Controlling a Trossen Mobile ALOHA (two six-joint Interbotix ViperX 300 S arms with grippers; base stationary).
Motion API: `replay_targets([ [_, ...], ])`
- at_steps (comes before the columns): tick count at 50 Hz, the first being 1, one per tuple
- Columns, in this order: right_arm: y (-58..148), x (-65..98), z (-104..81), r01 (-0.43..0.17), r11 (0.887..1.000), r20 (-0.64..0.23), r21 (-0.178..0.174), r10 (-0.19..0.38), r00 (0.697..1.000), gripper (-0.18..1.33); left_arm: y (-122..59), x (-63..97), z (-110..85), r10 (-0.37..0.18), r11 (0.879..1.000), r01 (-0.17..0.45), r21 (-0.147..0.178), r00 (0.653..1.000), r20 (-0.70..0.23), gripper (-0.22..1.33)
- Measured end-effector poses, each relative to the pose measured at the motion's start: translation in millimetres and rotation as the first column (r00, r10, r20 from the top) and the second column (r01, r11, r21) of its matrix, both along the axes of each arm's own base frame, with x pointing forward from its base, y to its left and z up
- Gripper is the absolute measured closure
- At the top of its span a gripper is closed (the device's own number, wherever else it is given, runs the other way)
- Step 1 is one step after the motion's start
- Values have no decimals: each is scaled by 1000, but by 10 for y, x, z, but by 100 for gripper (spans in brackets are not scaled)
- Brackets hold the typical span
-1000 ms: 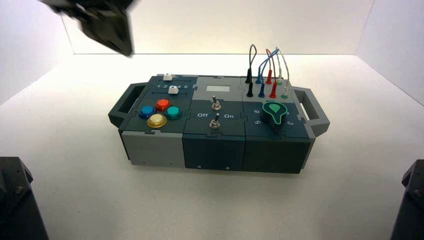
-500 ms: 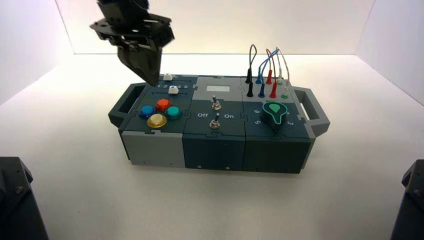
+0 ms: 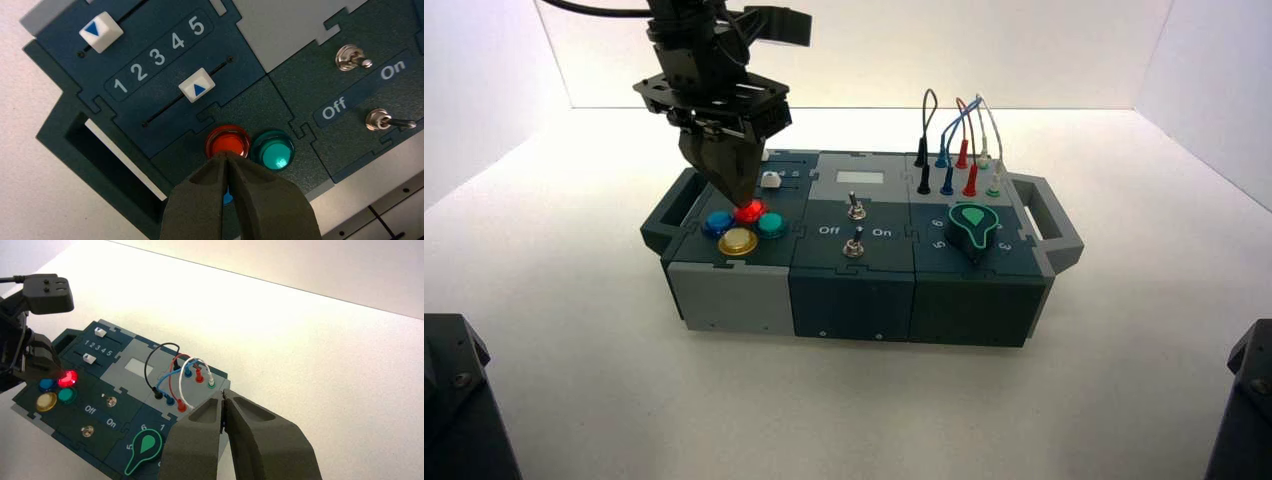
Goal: Push the red button with the left gripper.
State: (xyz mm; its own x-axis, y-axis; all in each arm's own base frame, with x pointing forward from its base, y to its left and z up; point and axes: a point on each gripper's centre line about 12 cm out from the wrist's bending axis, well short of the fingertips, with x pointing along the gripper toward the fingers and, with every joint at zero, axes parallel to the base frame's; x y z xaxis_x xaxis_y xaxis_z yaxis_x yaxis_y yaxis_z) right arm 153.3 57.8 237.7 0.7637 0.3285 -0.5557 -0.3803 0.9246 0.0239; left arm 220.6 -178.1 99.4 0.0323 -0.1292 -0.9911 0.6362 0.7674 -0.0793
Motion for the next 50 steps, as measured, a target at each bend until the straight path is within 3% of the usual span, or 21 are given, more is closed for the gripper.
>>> replay_targets([
  [25, -4, -14, 23, -1, 1000, 10, 3, 1, 1000, 129, -8, 12, -10, -4, 1000, 4, 11, 1000, -20, 127],
  [37, -4, -22, 8, 2, 1000, -2, 6, -2, 1000, 129, 89, -159, 137, -25, 998, 32, 61, 993, -111, 127],
  [50, 0, -21, -18, 4, 1000, -26, 7, -4, 1000, 129, 165, -273, 309, -28, 998, 35, 58, 993, -119, 127],
])
